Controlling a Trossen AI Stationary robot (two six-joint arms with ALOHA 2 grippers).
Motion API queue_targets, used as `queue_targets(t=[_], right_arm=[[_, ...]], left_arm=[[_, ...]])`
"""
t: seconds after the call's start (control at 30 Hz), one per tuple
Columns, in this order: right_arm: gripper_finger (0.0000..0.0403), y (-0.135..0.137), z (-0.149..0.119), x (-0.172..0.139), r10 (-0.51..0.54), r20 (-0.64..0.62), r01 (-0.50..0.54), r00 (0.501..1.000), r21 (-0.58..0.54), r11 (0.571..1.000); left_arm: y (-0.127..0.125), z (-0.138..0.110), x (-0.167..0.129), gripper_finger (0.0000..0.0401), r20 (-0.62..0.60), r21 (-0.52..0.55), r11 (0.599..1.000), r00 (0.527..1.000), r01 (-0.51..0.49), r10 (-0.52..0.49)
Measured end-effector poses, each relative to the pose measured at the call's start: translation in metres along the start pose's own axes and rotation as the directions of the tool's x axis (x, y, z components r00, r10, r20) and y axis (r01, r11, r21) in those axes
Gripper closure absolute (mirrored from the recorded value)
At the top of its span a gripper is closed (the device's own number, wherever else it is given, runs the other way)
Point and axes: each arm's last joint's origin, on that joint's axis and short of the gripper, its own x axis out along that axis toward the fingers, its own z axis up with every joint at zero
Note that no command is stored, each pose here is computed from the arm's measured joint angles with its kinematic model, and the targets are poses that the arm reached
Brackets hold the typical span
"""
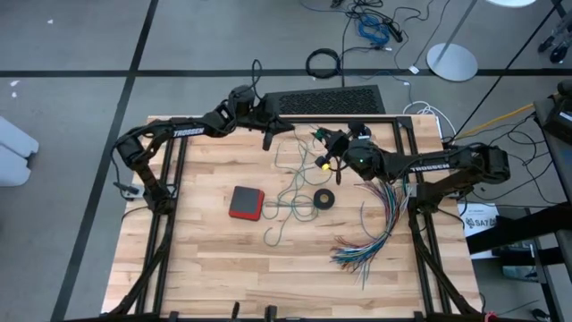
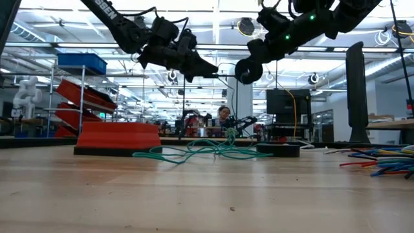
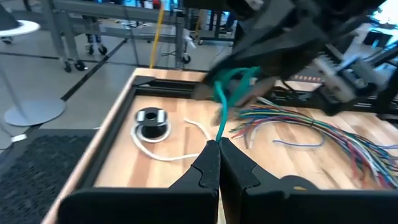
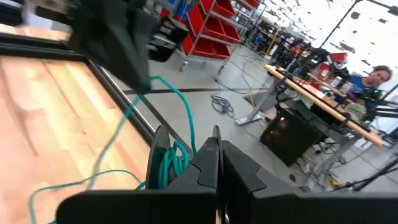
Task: Coiling cords
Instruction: Coil the green wire cable on the spool
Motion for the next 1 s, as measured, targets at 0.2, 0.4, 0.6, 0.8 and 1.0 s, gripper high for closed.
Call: queue_targets(t=[0.2, 0.4, 0.6, 0.8, 1.0], right_arm=[[0.0403, 0.002, -0.009, 0.01, -0.018, -0.034, 0.016, 0.999, -0.044, 0.999], [0.0403, 0.006, -0.015, 0.019, -0.043, -0.037, 0.041, 0.998, -0.049, 0.998], [0.0403, 0.008, -0.01, 0.022, -0.06, 0.028, 0.06, 0.998, -0.021, 0.998], [0.0403, 0.005, -0.003, 0.022, -0.083, 0.084, 0.077, 0.993, 0.07, 0.995], [0.0403, 0.003, 0.002, 0.021, -0.105, 0.133, 0.083, 0.986, 0.162, 0.983]], left_arm=[[-0.017, 0.002, 0.012, 0.0401, 0.0, 0.015, 0.998, 0.998, 0.057, -0.057], [-0.03, 0.003, 0.021, 0.0401, -0.003, 0.021, 0.995, 0.995, 0.099, -0.099], [-0.048, 0.008, 0.033, 0.0401, 0.019, 0.06, 0.991, 0.993, 0.117, -0.119], [-0.057, 0.013, 0.041, 0.0401, 0.065, 0.095, 0.995, 0.997, 0.03, -0.037], [-0.062, 0.012, 0.053, 0.0401, 0.128, 0.072, 0.997, 0.992, -0.02, 0.01]])
